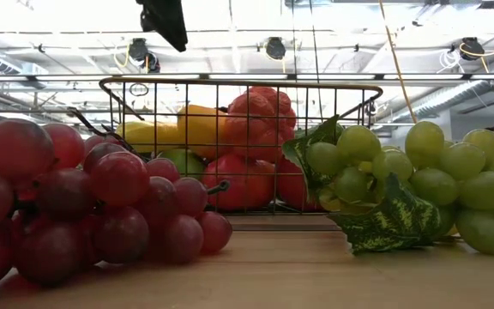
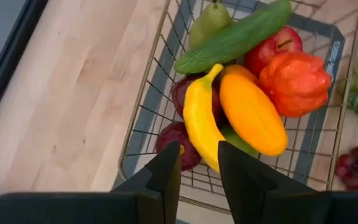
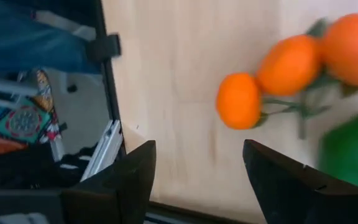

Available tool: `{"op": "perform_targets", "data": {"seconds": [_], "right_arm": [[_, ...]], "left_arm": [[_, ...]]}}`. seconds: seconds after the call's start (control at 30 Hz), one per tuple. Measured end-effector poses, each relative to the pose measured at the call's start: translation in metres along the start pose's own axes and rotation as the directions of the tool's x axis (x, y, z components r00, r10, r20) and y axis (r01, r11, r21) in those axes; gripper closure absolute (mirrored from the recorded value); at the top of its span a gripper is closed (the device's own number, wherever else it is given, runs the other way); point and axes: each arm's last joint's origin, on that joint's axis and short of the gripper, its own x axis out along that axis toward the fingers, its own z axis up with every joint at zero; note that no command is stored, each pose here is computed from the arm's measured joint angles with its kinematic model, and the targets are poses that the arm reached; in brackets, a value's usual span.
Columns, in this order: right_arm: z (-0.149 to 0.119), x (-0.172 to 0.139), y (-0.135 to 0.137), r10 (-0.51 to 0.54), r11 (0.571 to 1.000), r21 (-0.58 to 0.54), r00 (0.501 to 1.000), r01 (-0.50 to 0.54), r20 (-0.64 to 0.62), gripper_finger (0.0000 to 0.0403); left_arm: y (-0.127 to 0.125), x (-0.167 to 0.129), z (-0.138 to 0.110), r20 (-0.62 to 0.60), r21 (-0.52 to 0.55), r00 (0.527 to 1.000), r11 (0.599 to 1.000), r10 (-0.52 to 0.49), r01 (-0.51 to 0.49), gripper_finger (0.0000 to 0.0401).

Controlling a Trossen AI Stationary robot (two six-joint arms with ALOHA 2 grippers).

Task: Build produce basket
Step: Put the tangerines into the gold wire basket

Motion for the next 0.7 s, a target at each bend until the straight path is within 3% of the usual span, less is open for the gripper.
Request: {"op": "perform_targets", "data": {"seconds": [0.13,0.47,0.7], "right_arm": [[-0.010,0.017,-0.010,-0.005,0.999,-0.037,1.000,0.005,-0.007,0.0193],[-0.013,0.026,-0.026,-0.163,0.964,-0.186,0.976,0.189,0.144,0.0204],[-0.022,0.039,-0.048,-0.237,0.945,-0.206,0.966,0.255,0.106,0.0205]], "left_arm": [[-0.001,0.000,0.000,-0.001,-0.076,1.000,0.997,-0.001,0.001,0.0293],[-0.014,-0.002,-0.005,-0.014,-0.131,0.998,0.990,-0.060,0.057,0.0293],[-0.020,-0.003,-0.007,-0.016,-0.198,0.997,0.978,-0.074,0.069,0.0293]]}}
